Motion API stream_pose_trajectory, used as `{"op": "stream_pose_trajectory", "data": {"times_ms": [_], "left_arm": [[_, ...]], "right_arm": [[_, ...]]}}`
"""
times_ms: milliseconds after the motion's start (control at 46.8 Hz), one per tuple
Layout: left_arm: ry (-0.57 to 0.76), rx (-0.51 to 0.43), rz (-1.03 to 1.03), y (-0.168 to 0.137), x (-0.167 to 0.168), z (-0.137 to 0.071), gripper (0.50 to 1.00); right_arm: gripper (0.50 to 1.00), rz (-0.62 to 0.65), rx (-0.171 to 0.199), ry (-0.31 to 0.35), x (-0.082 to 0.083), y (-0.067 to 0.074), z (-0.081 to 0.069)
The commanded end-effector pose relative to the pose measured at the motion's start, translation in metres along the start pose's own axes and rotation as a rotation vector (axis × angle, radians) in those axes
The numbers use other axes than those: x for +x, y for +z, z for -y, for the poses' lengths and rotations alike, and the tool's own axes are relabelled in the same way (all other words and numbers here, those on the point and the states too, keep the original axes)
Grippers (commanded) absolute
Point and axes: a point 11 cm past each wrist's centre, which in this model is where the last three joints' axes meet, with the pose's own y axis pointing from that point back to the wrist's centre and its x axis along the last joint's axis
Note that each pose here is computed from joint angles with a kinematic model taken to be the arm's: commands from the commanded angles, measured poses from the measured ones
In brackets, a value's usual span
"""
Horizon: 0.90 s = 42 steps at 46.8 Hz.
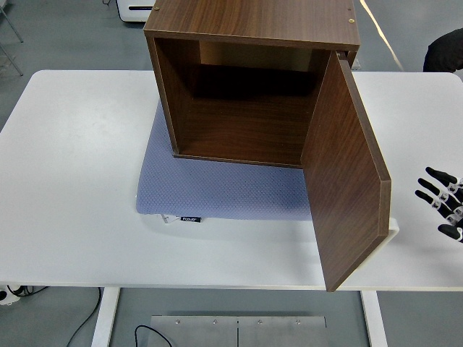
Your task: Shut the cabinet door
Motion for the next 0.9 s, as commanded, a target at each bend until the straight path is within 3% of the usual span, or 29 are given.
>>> {"op": "stream_pose_trajectory", "data": {"times_ms": [0,876], "left_arm": [[0.0,0.0,0.0,0.0,0.0,0.0,1.0],[0.0,0.0,0.0,0.0,0.0,0.0,1.0]], "right_arm": [[1.0,-0.008,-0.008,-0.013,-0.003,0.001,0.001],[1.0,-0.018,-0.016,-0.098,-0.031,0.015,0.018]]}}
